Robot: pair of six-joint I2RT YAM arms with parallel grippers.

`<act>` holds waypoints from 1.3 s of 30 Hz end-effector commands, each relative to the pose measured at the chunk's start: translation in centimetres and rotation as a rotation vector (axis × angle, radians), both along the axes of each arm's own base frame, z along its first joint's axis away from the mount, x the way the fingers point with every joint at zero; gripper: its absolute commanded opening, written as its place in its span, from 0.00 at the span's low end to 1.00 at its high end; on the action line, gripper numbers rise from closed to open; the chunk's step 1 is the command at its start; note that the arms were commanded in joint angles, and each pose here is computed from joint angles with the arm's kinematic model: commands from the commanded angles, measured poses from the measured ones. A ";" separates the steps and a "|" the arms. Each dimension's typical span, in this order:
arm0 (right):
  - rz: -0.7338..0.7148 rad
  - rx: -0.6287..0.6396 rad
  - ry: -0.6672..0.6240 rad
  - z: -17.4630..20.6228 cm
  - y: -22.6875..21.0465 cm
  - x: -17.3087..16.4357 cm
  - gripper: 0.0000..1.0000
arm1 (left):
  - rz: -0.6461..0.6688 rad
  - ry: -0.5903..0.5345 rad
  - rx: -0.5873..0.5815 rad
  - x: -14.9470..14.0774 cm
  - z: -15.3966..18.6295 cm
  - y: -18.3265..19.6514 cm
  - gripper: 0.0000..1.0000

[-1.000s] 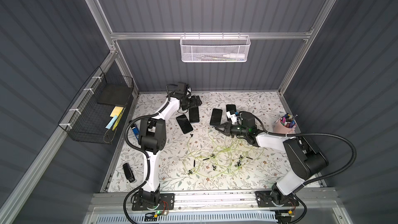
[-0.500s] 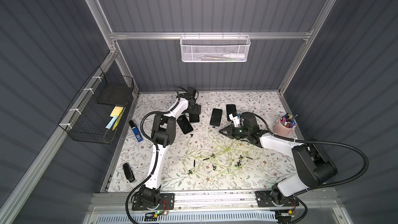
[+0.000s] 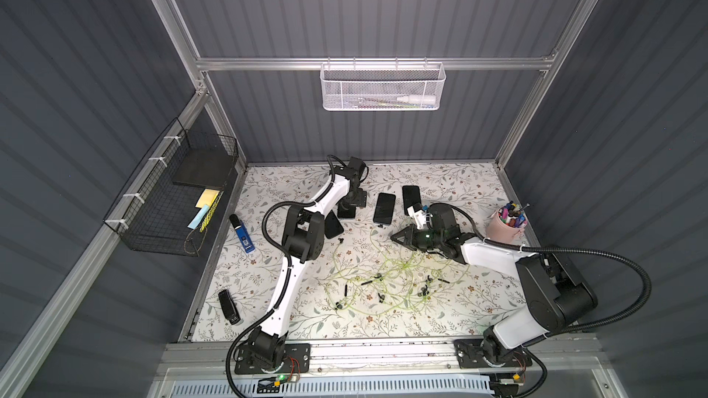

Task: Plug wired earphones into phones
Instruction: Pick up the phone at the center of the board.

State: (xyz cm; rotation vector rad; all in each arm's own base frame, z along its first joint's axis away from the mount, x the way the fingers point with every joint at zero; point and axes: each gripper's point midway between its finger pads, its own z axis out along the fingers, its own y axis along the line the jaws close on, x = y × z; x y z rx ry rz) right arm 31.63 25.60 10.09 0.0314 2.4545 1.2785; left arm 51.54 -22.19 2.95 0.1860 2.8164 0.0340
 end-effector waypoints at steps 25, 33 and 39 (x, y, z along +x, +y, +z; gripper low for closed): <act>0.049 -0.067 -0.067 0.9 -0.2 0.2 0.00 | 0.257 0.060 -0.342 -2.4 4.4 1.2 0.54; 0.101 -0.061 -0.190 3.6 0.8 0.3 0.00 | 0.420 -0.009 -0.781 -3.2 12.8 -2.3 0.46; 0.055 -0.105 -0.356 6.1 1.3 0.7 0.00 | 0.639 0.032 -1.141 -5.8 17.3 -3.3 0.20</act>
